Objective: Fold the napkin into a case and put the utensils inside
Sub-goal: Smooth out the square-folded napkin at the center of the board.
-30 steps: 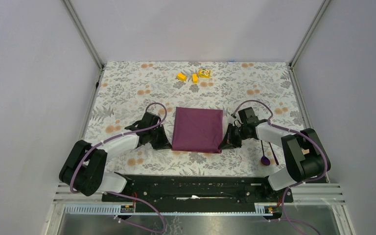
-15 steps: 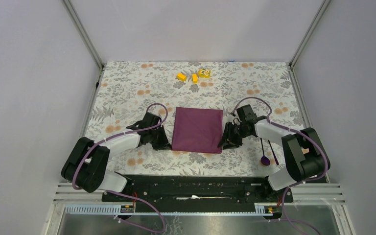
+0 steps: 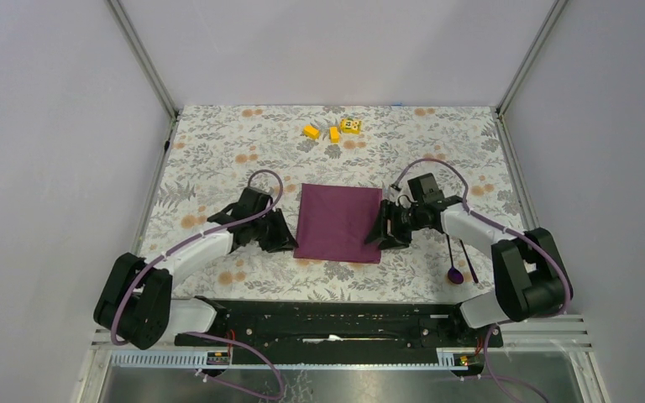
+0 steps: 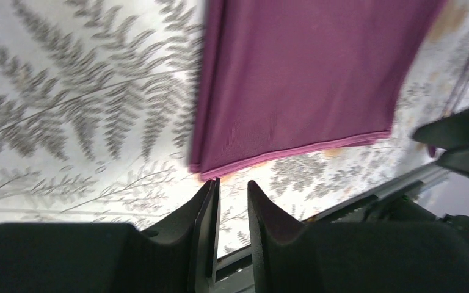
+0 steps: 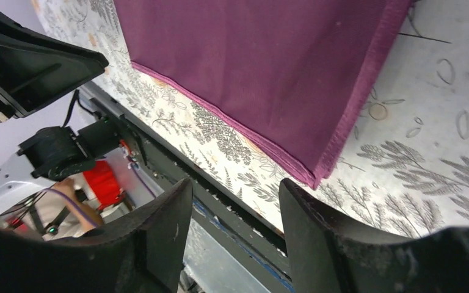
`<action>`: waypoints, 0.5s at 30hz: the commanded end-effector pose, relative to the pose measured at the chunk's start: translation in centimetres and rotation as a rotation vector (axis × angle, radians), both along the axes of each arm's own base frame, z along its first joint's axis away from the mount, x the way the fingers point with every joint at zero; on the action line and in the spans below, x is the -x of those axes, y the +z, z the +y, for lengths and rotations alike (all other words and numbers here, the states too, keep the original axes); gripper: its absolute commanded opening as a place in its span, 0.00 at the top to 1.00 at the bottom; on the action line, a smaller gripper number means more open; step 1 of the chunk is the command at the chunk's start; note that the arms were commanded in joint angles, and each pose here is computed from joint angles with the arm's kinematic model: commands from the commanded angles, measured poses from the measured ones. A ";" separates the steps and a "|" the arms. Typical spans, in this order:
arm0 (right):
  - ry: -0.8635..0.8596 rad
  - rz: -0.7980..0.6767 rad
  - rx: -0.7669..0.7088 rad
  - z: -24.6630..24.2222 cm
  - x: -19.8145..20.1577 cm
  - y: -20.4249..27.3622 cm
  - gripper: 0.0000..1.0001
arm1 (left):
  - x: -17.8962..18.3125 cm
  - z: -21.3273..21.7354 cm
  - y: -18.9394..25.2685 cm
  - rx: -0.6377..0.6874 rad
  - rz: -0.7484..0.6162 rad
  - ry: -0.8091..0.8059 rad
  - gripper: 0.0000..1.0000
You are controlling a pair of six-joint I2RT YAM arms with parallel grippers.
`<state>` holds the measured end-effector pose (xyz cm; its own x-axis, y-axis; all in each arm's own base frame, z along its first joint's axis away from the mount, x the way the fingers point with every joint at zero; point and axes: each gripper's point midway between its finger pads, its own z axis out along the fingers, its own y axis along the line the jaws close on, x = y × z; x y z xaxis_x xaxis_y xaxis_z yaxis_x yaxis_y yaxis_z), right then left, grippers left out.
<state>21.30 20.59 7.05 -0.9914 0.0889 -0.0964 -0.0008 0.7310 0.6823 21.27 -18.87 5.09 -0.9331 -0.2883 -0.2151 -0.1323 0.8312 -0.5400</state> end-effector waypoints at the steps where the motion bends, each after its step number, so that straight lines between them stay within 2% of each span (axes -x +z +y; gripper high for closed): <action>1: 0.025 0.018 -0.127 2.0 -0.3 -0.2 0.37 | -2.1 -3.4 3.3 0.167 -0.069 -0.049 0.75; 5: 0.023 0.028 -0.154 2.4 -0.4 -1.7 0.37 | -2.1 -4.3 1.5 0.193 -0.042 -0.060 0.80; 11: 0.015 0.061 -0.079 1.1 1.0 -4.9 0.36 | -1.4 -1.3 -3.3 0.018 -0.011 -0.019 0.82; 13: 0.033 0.024 -0.053 0.9 0.6 -4.2 0.35 | -0.9 -0.7 -4.2 -0.008 0.008 -0.014 0.83; 15: 0.049 -0.056 -0.069 1.4 -0.7 -1.9 0.30 | -0.6 -0.4 -4.6 -0.016 0.014 -0.010 0.83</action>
